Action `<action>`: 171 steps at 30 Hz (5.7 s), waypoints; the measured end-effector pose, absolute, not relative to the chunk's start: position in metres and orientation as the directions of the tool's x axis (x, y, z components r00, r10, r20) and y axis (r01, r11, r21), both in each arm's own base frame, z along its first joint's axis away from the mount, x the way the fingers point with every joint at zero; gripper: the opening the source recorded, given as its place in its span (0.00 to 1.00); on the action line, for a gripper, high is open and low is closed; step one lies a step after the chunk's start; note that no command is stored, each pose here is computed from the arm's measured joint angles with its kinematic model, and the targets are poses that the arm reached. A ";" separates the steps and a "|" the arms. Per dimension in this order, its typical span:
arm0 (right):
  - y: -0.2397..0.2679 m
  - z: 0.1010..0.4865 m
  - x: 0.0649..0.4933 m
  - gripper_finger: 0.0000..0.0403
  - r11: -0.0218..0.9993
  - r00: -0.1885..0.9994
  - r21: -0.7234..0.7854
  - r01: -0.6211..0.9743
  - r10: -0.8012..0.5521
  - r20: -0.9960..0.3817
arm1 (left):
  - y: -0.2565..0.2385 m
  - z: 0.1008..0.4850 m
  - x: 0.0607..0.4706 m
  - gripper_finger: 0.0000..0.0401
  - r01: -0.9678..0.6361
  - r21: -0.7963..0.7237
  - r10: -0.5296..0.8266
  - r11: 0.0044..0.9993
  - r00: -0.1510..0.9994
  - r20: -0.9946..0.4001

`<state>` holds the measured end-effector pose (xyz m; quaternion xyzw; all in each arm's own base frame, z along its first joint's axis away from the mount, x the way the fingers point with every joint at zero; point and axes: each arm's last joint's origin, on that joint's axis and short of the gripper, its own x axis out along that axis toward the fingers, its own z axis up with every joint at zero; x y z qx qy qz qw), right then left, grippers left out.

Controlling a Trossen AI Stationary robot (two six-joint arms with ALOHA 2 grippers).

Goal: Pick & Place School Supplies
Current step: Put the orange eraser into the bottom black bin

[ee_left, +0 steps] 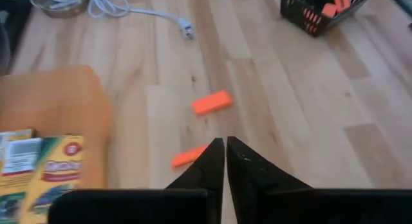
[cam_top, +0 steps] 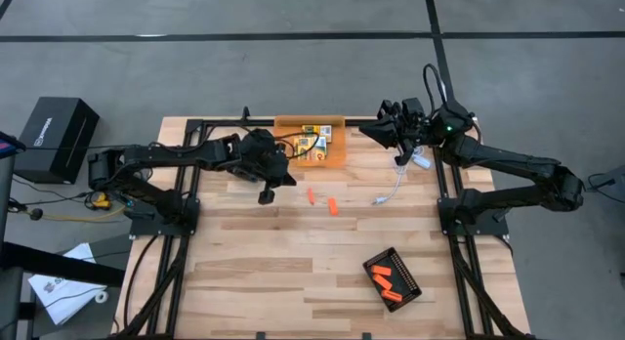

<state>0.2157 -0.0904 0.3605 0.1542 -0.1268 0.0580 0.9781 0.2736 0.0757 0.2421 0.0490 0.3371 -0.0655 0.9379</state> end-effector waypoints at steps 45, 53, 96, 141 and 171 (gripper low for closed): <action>-0.088 0.367 0.211 0.00 0.928 0.925 0.218 -0.301 0.230 0.301 | 0.081 0.189 0.372 0.42 0.577 0.259 -0.007 0.774 0.417 -0.909; -0.086 0.368 0.210 0.00 0.924 0.909 0.161 -0.347 0.289 0.301 | 0.067 0.189 0.374 0.42 0.616 0.266 -0.012 0.741 0.408 -0.913; -0.085 0.369 0.210 0.00 0.934 0.900 0.073 -0.351 0.314 0.302 | 0.073 0.124 0.391 0.25 0.696 0.249 0.033 0.673 0.308 -0.951; -0.122 0.409 0.185 0.00 0.983 0.926 0.050 -0.175 0.147 0.349 | -0.042 0.220 0.505 0.06 0.210 -0.463 -0.307 0.861 0.941 -0.144; -0.122 0.404 0.186 0.00 0.971 0.935 0.071 -0.227 0.197 0.295 | -0.108 0.114 0.549 0.33 0.332 -0.554 -0.511 0.763 0.835 -0.204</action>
